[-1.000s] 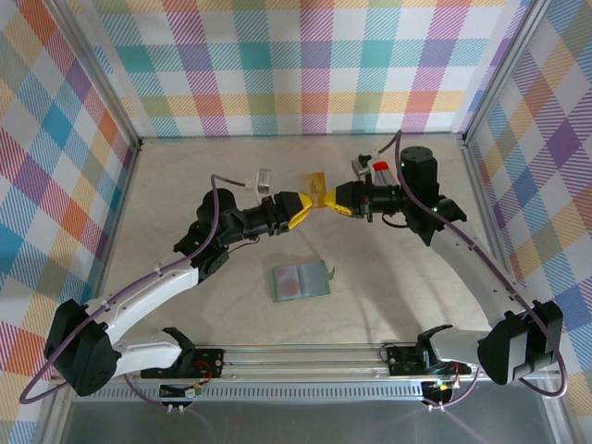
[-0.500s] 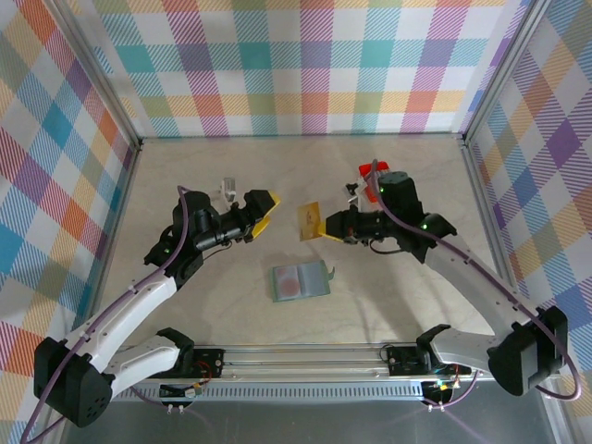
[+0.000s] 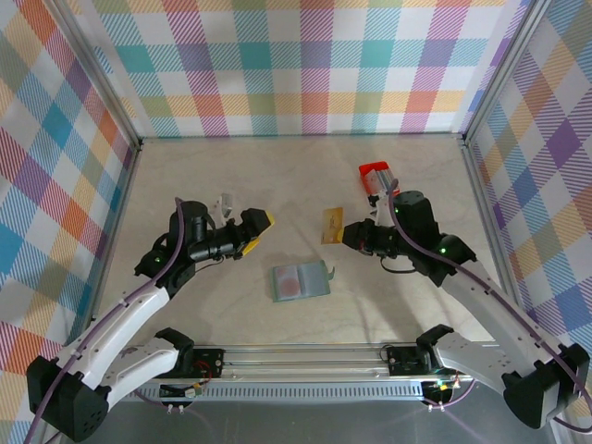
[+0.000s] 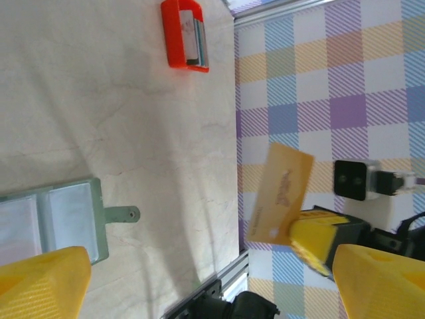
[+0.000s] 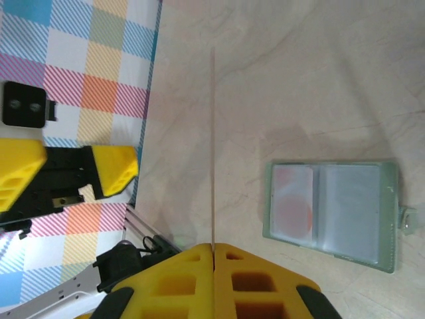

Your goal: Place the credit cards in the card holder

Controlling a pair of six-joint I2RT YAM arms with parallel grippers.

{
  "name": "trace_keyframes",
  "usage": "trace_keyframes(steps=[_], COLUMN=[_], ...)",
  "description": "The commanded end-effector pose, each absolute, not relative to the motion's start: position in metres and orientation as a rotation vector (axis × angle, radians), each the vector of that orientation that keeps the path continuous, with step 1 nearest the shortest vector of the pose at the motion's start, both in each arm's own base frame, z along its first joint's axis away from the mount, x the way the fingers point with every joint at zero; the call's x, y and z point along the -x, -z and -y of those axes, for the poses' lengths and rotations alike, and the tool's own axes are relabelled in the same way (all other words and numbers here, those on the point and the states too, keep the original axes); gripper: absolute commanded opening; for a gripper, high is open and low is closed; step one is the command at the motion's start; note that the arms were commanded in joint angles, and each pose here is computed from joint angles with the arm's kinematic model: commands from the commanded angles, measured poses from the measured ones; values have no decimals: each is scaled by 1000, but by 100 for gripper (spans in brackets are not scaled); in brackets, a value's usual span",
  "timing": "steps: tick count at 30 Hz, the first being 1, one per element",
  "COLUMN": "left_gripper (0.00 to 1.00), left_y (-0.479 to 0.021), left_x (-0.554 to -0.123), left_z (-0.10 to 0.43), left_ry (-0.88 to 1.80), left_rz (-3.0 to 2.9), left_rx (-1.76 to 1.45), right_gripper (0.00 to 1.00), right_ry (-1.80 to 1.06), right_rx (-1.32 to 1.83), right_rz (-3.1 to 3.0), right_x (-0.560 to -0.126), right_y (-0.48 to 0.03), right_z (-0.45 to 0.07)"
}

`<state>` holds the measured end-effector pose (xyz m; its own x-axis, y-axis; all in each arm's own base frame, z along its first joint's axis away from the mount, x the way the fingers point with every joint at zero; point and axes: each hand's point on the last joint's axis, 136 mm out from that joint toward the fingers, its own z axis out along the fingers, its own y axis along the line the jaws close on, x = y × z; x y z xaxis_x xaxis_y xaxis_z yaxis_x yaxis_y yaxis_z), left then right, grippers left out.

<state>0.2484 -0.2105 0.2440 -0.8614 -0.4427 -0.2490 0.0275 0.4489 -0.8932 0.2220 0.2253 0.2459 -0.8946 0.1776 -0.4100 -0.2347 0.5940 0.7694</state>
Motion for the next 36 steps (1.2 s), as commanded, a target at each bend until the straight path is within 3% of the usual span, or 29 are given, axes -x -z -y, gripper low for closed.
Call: trace_keyframes(steps=[1,4,8,18,36], left_gripper=[94,100,100,100,87], left_y=[-223,-220,-213,-178,-150], left_x=[-240,-239,-239,-227,-212], left_z=[211,208,202,192,188], left_ry=[1456,1439,1363,1390,1441], left_rz=[-2310,-2330,-2402,-2403,-2390], left_rx=[366,357,315,357,423], right_gripper=[0,0,0,0,0], right_ry=[-1191,-1163,-1069,-1205,-1252], right_rx=[59,65,84,70,213], right_rz=[-2376,-2367,-2358,-2386,-2383], right_x=[-222,-224,-226,-208,-193], right_y=[-242,-237,-228,-202,-150], right_z=[-220,-218,-208,-215,-244])
